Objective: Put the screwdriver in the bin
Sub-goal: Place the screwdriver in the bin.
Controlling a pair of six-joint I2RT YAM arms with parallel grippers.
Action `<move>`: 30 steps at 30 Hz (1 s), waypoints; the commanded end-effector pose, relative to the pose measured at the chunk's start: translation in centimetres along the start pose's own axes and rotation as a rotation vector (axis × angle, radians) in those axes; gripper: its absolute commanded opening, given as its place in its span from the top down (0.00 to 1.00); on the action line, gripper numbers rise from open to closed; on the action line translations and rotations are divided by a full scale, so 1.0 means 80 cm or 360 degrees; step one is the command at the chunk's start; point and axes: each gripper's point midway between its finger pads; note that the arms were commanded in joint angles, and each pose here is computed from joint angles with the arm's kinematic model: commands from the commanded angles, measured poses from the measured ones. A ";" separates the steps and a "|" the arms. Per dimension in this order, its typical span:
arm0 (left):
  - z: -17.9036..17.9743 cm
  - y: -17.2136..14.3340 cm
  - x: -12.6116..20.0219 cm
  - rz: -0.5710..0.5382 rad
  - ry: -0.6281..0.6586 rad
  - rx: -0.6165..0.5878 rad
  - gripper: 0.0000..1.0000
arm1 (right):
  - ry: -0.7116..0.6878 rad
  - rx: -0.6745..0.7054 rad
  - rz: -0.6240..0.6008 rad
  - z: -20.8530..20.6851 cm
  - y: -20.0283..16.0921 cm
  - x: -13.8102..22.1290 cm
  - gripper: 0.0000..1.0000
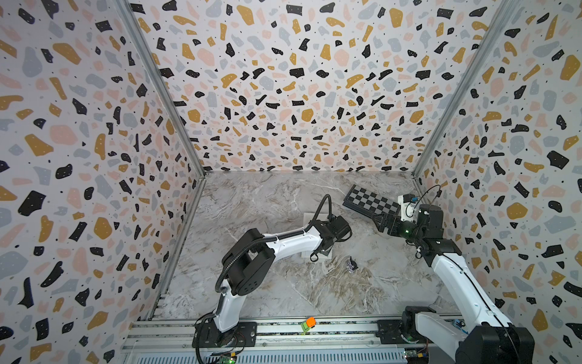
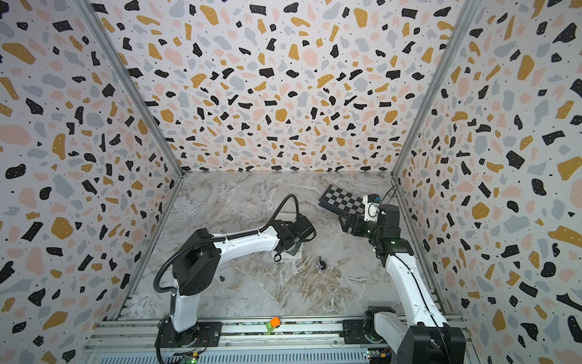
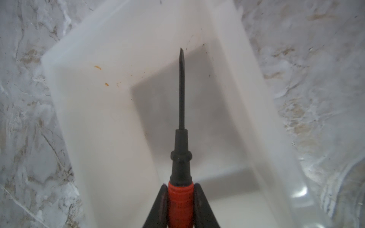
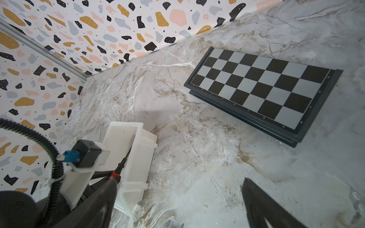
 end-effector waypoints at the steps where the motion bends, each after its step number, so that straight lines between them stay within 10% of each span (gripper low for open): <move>1: 0.001 0.008 0.001 -0.0028 0.0029 -0.0017 0.94 | 0.0002 0.0044 -0.0069 0.007 0.022 0.015 0.01; 30: 0.020 0.040 0.015 -0.0104 -0.0014 0.0127 0.66 | -0.0002 0.0033 -0.0072 0.006 0.023 0.016 0.01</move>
Point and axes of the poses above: each gripper's point midway between its finger pads, its own x axis back along the fingers, its own z axis along the line the jaws close on, y = z × x, and after that the axes turned 13 degrees about x, right-handed
